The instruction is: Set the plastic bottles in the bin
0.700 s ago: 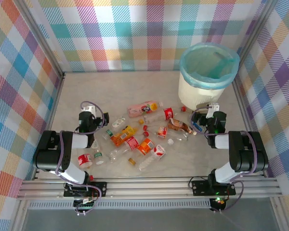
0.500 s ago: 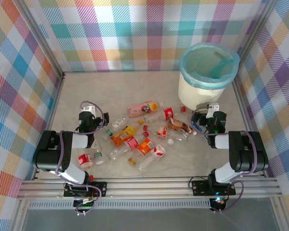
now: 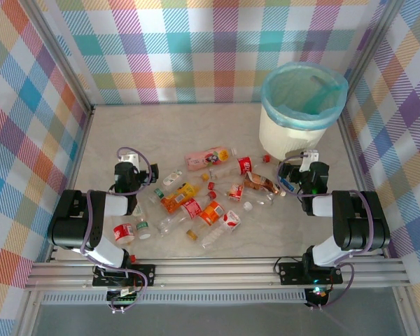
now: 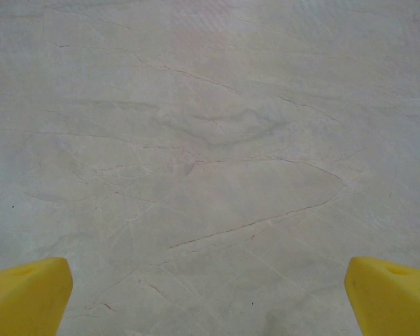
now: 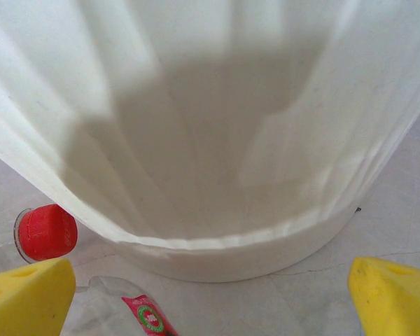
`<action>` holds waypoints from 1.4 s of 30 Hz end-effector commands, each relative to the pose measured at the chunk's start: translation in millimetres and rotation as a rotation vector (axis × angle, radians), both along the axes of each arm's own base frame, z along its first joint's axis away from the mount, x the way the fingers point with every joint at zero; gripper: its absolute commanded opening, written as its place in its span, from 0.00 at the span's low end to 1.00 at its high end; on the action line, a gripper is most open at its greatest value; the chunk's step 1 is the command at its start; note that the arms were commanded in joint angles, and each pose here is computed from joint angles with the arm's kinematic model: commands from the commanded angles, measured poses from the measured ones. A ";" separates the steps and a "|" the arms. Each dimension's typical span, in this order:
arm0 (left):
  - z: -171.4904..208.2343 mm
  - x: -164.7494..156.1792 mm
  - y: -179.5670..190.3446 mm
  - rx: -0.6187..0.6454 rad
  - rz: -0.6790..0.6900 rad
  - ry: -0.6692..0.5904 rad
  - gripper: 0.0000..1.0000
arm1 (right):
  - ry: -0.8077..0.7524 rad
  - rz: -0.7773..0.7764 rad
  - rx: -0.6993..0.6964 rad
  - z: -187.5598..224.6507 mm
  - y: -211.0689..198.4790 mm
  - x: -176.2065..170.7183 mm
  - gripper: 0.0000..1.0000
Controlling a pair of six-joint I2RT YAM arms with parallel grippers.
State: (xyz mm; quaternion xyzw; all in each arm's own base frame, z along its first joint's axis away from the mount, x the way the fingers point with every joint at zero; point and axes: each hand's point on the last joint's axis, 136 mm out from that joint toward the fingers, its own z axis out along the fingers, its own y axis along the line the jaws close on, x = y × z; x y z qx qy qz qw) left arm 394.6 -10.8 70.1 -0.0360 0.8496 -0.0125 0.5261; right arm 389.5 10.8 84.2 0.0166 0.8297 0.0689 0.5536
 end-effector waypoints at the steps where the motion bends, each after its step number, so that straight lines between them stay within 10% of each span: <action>1: 8.3 5.1 -4.3 0.002 -0.022 -0.029 1.00 | -0.030 0.010 -0.016 8.9 1.9 6.2 1.00; 22: 148.6 -26.3 -8.6 0.025 0.051 -0.194 0.91 | 0.042 0.049 0.144 82.6 20.3 -82.7 1.00; 32: 219.9 -50.8 -91.1 -0.025 -0.289 -0.118 0.80 | 0.320 0.120 0.420 128.0 55.6 -154.1 0.87; 42: 211.8 -96.7 -156.6 0.065 -0.635 0.038 0.76 | 0.581 0.204 0.571 140.6 112.9 -174.3 0.72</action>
